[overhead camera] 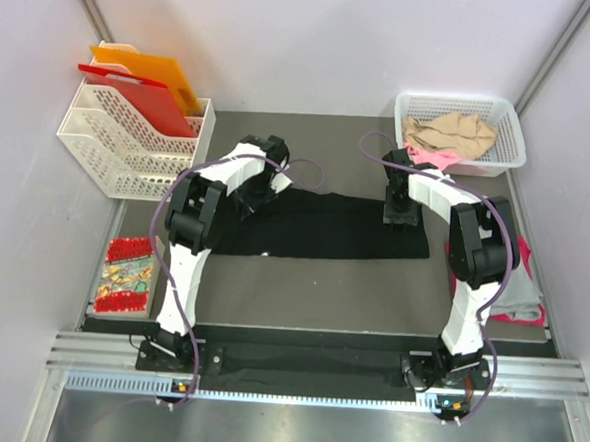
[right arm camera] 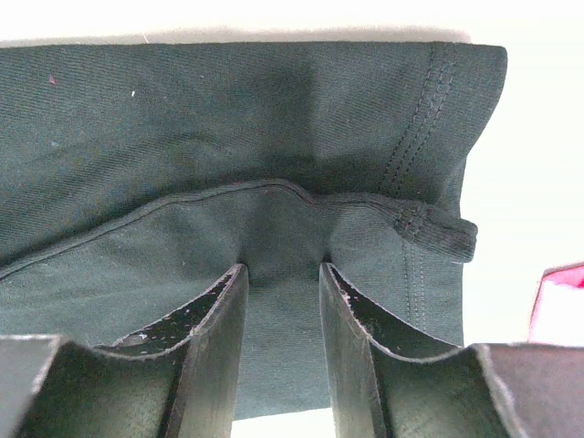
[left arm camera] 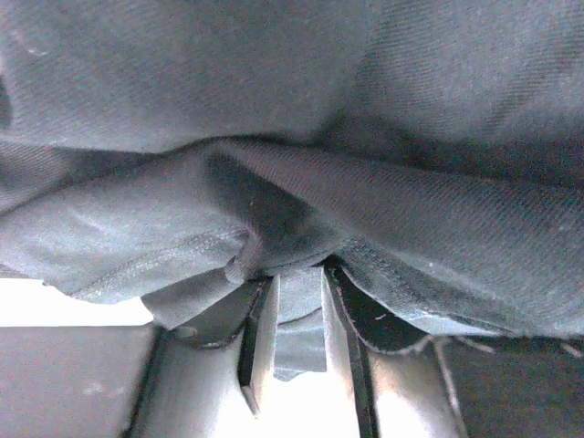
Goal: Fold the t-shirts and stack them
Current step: Fold the other side of the tshirt into a rectangle, then rotate the tshirt 90 degrees
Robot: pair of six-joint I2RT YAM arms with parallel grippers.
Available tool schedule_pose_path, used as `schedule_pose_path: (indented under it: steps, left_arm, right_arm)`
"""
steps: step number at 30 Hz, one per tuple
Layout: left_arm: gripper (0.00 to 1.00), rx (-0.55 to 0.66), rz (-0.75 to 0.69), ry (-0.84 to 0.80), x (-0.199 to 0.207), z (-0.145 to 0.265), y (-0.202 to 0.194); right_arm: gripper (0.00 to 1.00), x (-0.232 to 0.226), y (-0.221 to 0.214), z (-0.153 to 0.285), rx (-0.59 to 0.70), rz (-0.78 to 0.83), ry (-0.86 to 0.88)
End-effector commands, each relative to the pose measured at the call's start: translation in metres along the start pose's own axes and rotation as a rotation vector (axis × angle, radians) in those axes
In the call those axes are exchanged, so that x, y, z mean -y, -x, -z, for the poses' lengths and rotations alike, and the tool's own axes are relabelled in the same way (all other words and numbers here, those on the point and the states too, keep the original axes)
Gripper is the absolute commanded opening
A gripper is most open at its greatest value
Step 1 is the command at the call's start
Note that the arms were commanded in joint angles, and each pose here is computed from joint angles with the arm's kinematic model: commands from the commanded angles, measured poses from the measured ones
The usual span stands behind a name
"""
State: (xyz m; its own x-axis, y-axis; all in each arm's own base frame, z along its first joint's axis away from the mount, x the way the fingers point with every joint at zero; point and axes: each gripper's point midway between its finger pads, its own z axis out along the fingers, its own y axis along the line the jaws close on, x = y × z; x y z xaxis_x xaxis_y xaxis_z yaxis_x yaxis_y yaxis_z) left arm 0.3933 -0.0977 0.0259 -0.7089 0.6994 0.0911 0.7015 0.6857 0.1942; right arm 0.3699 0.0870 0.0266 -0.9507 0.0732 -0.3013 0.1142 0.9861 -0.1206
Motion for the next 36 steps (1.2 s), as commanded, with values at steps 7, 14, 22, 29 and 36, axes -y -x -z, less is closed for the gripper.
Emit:
schedule_pose_path:
  steps: [7,14,22,29,36]
  left_arm:
    - [0.32,0.261,0.112,0.216,-0.070,0.057,0.068]
    - [0.30,0.216,0.137,0.116,-0.054,0.058,0.052]
    - [0.32,0.131,0.192,0.030,-0.009,0.079,-0.032]
    - [0.31,0.038,0.248,0.036,0.016,0.057,-0.081]
    - [0.30,0.015,0.245,0.060,0.015,0.039,-0.082]
  right_arm:
    - [0.38,-0.001,0.000,-0.004,0.005,0.009,0.007]
    - [0.38,0.003,0.001,0.000,0.014,0.011,-0.006]
    - [0.38,0.006,0.028,0.017,0.076,-0.017,-0.015]
    - [0.39,-0.009,0.080,0.041,0.182,-0.036,0.034]
    - [0.38,-0.023,0.072,-0.001,0.090,-0.016,0.032]
